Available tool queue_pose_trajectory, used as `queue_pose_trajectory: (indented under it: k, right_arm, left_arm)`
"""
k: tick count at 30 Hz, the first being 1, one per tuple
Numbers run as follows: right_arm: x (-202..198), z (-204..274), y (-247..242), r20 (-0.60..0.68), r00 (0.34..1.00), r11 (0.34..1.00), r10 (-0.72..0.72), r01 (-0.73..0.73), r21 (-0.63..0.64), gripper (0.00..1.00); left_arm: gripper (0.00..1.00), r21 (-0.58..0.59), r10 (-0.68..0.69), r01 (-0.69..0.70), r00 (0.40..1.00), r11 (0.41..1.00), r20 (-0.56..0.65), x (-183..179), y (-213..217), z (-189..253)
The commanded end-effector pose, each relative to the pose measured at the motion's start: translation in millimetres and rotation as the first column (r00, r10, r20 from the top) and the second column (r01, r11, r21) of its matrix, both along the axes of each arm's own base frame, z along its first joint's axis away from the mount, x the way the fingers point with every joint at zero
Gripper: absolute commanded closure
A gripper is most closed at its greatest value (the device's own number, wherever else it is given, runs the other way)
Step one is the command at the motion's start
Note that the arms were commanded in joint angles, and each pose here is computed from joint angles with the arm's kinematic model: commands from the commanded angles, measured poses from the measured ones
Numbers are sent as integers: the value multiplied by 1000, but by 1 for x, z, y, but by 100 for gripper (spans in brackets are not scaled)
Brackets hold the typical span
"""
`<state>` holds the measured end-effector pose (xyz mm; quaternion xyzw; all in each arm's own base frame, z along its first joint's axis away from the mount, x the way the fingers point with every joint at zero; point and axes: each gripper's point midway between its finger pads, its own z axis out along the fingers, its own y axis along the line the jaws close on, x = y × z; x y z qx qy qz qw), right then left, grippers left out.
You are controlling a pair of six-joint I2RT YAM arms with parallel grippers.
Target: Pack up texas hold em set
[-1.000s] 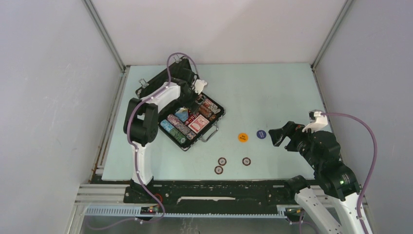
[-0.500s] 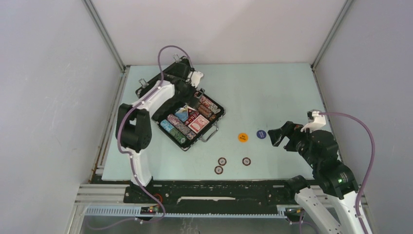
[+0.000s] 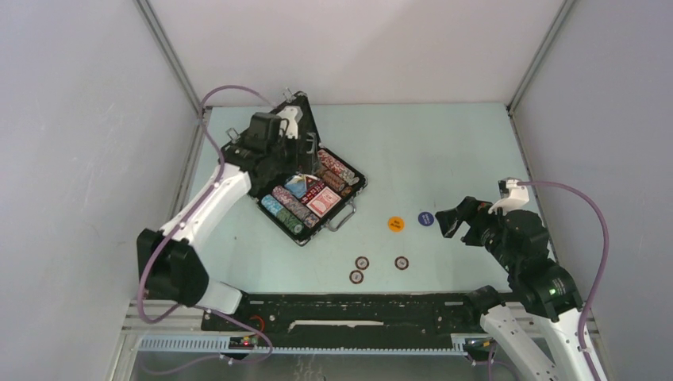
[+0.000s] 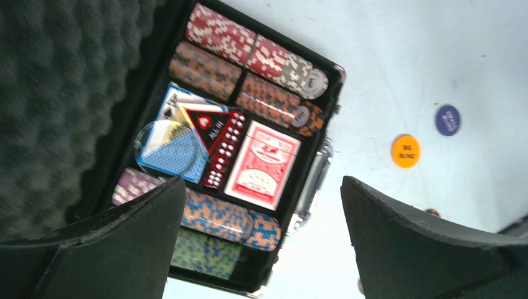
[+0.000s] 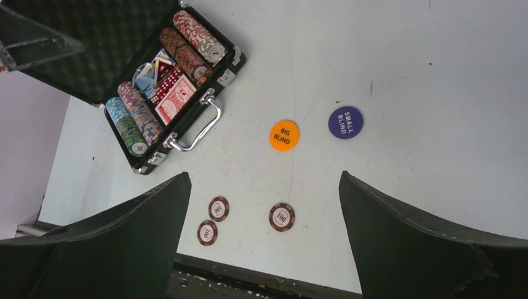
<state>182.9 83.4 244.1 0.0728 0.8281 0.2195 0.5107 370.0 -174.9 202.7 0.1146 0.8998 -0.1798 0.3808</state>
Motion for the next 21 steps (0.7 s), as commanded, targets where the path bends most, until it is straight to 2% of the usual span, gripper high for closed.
queue_pose_trajectory:
  k: [1,7,11,18,21]
  right_arm:
    - [5,5,3,24,1000,1000,16,-15,-11,0]
    - [6,4,4,16,1000,1000,23,-23,-13,0]
    - [6,2,6,5,1000,999,30,-30,-14,0]
    - [11,-9,11,-51,998,999,44,-45,-28,0]
    - [13,-15,16,-97,993,997,65,-68,-29,1]
  left_arm:
    - [0,-168,37,-41,999,985,-26,-24,-10,-3]
    - [1,-216,47,-56,998,975,-46,-46,-8,-13]
    - [1,-295,-30,5,996,956,-80,-66,-26,-17]
    - [0,-339,-191,141,974,930,-121,-114,-84,-32]
    - [0,-309,-230,186,967,933,-113,-124,-106,-38]
